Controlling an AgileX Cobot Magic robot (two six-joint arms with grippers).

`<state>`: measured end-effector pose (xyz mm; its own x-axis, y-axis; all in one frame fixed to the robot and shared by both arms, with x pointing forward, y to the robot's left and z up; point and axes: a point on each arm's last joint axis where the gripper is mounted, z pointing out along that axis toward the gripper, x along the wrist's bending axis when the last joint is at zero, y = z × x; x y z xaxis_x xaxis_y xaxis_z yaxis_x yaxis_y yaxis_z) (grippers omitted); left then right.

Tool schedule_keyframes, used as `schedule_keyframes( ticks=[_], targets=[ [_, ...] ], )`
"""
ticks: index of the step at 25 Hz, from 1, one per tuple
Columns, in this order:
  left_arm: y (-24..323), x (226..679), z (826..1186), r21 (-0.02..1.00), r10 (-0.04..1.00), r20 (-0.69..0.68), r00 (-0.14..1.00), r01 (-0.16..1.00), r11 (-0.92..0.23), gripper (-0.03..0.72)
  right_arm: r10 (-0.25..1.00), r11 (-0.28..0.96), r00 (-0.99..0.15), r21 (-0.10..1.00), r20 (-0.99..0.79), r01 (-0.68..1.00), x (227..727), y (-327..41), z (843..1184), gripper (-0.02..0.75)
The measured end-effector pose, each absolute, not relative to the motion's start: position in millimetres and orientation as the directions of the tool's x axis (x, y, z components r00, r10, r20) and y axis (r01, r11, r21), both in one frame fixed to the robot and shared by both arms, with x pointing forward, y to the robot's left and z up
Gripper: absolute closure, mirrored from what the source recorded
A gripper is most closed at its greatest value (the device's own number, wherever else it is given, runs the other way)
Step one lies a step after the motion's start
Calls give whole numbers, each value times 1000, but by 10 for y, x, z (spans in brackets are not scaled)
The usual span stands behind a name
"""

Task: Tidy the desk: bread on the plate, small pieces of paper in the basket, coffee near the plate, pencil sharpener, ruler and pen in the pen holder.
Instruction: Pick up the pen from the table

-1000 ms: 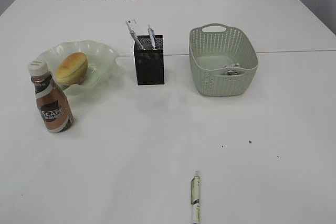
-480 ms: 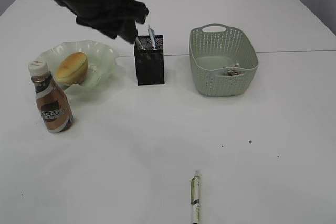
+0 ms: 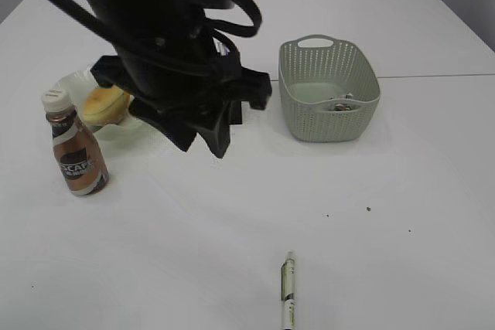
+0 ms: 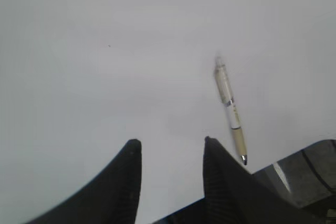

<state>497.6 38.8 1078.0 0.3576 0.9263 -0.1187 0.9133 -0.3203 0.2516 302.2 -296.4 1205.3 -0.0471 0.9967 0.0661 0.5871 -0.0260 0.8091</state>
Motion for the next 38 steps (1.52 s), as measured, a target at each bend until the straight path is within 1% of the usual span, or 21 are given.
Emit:
schedule_keyframes(
  ticks=[3,11,15,17,20,25,33,38],
  targets=[
    [236,4844,10682,198,937,-113,331,931,-305,396,996,-30,-51,807,74,590,3020,-2957,12052,386],
    [-241,4517,10206,69,949,-75,306,951,-302,396,988,-46,-86,790,125,612,3007,-2900,12039,386],
    [-468,4395,9972,32,949,-125,289,957,-288,395,986,-47,-95,778,136,626,3033,-2868,12029,386],
    [-559,4365,9876,33,948,-149,282,959,-280,394,985,-45,-99,770,139,636,3057,-2848,12021,386],
    [-619,4383,9744,33,953,-153,262,965,-261,394,982,-46,-111,759,155,649,3072,-2816,12012,386],
    [-647,4445,9502,34,966,-95,240,971,-238,394,978,-46,-125,752,168,657,3071,-2795,12008,386],
    [-666,4483,9177,5,969,-27,245,970,-244,393,971,-49,-143,744,192,667,3060,-2767,12005,387],
    [-675,4504,9055,-1,969,-11,246,969,-247,393,968,-37,-160,742,193,669,3055,-2755,12004,387]
  ],
)
